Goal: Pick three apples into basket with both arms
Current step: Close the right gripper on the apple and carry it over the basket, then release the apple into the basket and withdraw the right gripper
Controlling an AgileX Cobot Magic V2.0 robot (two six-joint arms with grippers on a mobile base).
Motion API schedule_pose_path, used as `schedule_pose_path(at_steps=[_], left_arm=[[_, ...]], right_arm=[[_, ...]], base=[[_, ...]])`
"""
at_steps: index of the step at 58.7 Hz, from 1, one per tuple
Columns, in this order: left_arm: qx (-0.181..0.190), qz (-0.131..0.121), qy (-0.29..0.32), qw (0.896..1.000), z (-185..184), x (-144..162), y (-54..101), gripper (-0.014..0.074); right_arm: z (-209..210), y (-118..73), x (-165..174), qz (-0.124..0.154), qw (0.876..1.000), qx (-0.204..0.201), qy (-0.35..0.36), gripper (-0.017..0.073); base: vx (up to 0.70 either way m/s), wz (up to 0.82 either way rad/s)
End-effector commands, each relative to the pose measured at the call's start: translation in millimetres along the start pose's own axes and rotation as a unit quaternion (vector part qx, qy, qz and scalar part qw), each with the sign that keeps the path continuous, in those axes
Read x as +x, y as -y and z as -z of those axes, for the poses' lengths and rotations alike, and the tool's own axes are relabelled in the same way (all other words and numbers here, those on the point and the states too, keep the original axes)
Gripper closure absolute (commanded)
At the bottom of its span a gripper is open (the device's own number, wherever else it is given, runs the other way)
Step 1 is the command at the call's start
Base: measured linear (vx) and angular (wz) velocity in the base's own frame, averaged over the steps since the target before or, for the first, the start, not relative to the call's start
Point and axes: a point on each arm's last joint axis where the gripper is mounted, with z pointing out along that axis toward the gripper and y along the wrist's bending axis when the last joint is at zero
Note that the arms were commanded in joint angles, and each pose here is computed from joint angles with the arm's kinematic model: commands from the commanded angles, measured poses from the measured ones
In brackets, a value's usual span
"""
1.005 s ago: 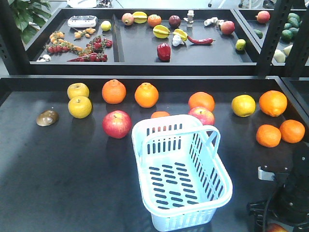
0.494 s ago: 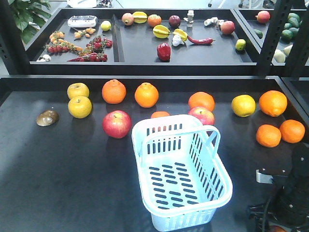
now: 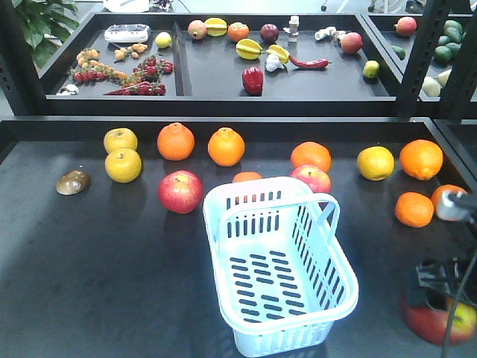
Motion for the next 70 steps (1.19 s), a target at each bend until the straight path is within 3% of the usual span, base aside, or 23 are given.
schedule_pose_path(at_steps=[1,5,11,19,26,31,42,49,61,70], left_arm=[[-0.012,0.01,0.042,0.999,2.8,-12.2,-0.9,0.0599],[-0.017,0.01,0.048,0.999,2.9,-13.3,-2.0,0.0599],[-0.02,0.011,0.051,0.998,3.0,-13.8,-2.4,0.0599],[-0.014,0.01,0.044,0.999,2.9,-12.7,-1.4,0.0599],[-0.008,0.01,0.037,0.999,2.7,-11.5,-0.2,0.0599],[-0.003,0.01,0.033,0.999,2.7,-10.7,0.6,0.0599],[0.0,0.011,0.03,0.999,2.6,-10.1,1.2,0.0599],[0.0,0.011,0.03,0.999,2.6,-10.1,1.2,0.0599],[-0.001,0.011,0.031,0.999,2.6,-10.3,1.1,0.0599],[0.002,0.011,0.028,1.0,2.6,-9.8,1.6,0.0599]], right_arm=[[26.7,-33.4,-4.3,0.04,0.99,-0.096,0.096,0.0565],[29.9,-53.0,-7.2,0.069,0.979,-0.136,0.132,0.0565],[22.0,-71.7,-16.9,0.097,0.969,-0.145,0.173,0.0563],[0.1,-82.9,-31.2,0.103,0.966,-0.133,0.196,0.0543],[-17.5,-84.2,-39.1,0.098,0.969,-0.123,0.189,0.0463],[-26.5,-84.7,-41.9,0.118,0.97,-0.117,0.176,0.0334],[-33.7,-83.6,-46.8,0.128,0.968,-0.106,0.186,-0.0034],[-33.4,-83.1,-47.9,0.127,0.968,-0.103,0.192,-0.0163],[-30.5,-83.6,-46.3,0.128,0.968,-0.107,0.19,-0.0146],[-14.3,-85.7,-34.3,0.151,0.966,-0.124,0.169,-0.0026]], base=[[0.0,0.0],[0.0,0.0],[0.0,0.0],[0.0,0.0],[0.0,0.0],[0.0,0.0],[0.0,0.0],[0.0,0.0],[0.0,0.0],[0.0,0.0]])
